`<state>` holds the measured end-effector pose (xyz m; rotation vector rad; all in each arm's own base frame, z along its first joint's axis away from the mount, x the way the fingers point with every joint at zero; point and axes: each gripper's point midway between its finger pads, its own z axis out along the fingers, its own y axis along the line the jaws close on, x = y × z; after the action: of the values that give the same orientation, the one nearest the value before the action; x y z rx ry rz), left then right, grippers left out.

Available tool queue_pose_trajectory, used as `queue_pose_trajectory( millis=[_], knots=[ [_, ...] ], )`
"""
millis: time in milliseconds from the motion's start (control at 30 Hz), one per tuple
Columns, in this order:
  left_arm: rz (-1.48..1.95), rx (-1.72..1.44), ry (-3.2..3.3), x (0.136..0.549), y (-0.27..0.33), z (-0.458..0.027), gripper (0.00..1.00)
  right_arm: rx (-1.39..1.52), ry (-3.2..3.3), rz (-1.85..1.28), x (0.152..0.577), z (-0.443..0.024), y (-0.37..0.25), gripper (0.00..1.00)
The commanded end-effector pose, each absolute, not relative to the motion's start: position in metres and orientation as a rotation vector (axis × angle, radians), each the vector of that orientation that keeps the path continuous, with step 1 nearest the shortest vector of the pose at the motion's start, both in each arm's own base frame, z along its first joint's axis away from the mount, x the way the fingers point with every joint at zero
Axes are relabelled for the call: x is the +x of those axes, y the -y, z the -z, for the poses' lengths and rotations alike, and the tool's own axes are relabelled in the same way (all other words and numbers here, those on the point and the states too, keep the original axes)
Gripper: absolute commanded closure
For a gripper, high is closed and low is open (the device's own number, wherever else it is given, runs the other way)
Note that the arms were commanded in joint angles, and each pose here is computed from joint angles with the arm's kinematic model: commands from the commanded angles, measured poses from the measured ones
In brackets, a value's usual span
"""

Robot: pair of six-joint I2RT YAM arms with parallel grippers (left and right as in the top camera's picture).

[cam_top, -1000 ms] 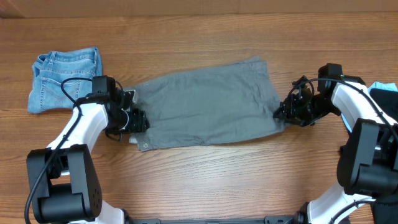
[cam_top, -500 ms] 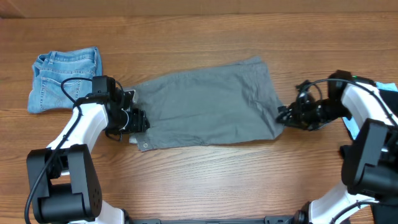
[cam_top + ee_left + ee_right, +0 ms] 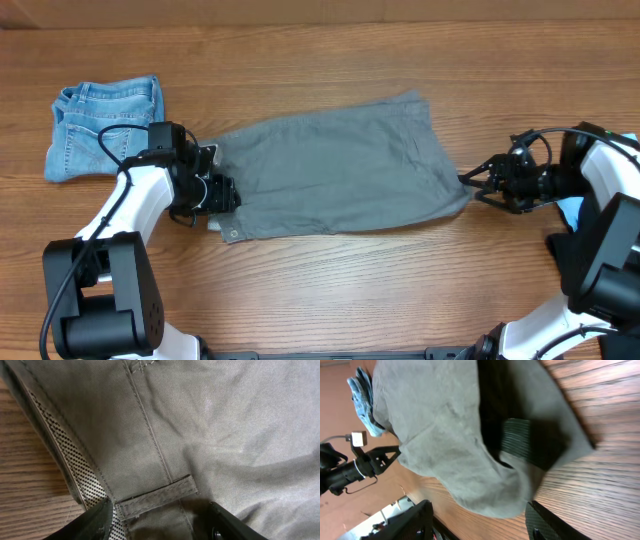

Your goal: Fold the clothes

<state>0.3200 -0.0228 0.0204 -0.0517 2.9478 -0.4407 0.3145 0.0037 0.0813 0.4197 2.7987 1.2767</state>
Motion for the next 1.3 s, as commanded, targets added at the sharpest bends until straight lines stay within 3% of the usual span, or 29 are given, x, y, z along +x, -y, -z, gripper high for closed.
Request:
queue_pose_trajectory(
  millis=[0,133,433,800,1267],
  knots=[
    [0.439,-0.026,-2.964,0.316,0.023,-0.014,0.37,0.374,-2.853,-1.170,0.323,-0.082,-0.013,0.36],
    [0.440,-0.027,-2.965,0.316,0.023,-0.014,0.37,0.494,-2.966,-0.843,0.333,-0.055,0.000,0.36],
    [0.441,-0.027,-2.968,0.315,0.023,-0.014,0.37,0.446,-3.040,-0.533,0.340,-0.042,-0.002,0.41],
    [0.440,-0.026,-2.965,0.316,0.023,-0.014,0.36,0.419,-2.960,-0.592,0.359,-0.076,0.019,0.45],
    [0.437,-0.024,-2.954,0.319,0.023,-0.015,0.36,0.230,-3.016,-0.647,0.341,-0.035,-0.035,0.46]
  ],
)
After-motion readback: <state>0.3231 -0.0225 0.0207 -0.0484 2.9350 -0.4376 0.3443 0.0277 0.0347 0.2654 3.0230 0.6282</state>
